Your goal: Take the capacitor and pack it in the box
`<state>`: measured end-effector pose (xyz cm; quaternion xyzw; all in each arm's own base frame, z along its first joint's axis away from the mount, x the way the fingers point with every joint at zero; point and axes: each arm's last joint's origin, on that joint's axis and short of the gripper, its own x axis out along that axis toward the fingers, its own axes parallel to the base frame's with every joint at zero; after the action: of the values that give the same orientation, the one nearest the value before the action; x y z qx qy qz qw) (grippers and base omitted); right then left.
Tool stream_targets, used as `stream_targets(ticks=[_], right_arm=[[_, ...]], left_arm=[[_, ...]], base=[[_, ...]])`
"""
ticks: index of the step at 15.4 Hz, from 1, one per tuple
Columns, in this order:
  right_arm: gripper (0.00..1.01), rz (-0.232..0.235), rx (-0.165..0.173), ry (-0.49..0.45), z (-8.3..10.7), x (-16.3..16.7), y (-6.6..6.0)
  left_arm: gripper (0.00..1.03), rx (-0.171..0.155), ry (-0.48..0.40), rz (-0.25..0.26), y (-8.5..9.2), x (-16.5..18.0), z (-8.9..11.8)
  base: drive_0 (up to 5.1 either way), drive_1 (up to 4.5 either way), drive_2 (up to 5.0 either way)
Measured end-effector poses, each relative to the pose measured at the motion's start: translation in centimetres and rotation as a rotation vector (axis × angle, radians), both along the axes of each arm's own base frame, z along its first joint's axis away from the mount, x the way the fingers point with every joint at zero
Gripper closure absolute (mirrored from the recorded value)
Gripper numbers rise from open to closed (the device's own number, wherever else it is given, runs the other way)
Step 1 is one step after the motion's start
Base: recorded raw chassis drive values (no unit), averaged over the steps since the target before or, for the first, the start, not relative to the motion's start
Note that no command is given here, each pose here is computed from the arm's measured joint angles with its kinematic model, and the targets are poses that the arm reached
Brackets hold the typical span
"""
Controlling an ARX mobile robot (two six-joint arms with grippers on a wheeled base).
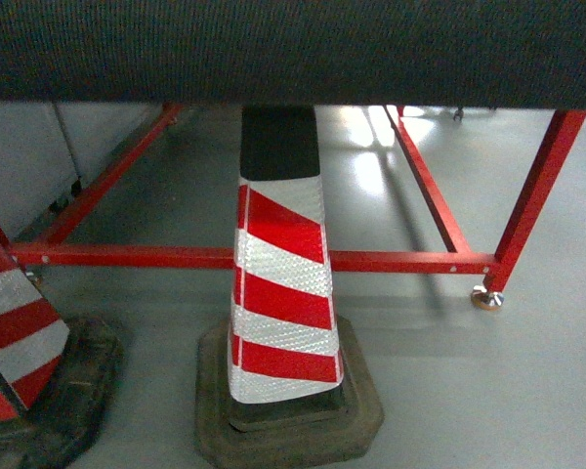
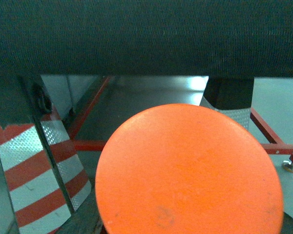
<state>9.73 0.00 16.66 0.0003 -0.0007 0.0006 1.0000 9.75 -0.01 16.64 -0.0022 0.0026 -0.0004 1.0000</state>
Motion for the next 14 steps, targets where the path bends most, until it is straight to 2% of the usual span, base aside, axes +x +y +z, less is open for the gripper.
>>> stream_targets(ticks=[14], right_arm=[[0.03,-0.002,0.003,0.001,-0.01,0.00,-0.01]], left_arm=[[0.59,0.006,-0.001,0.000,0.00,0.00,0.01]], base=[[0.0,0.00,0.0]])
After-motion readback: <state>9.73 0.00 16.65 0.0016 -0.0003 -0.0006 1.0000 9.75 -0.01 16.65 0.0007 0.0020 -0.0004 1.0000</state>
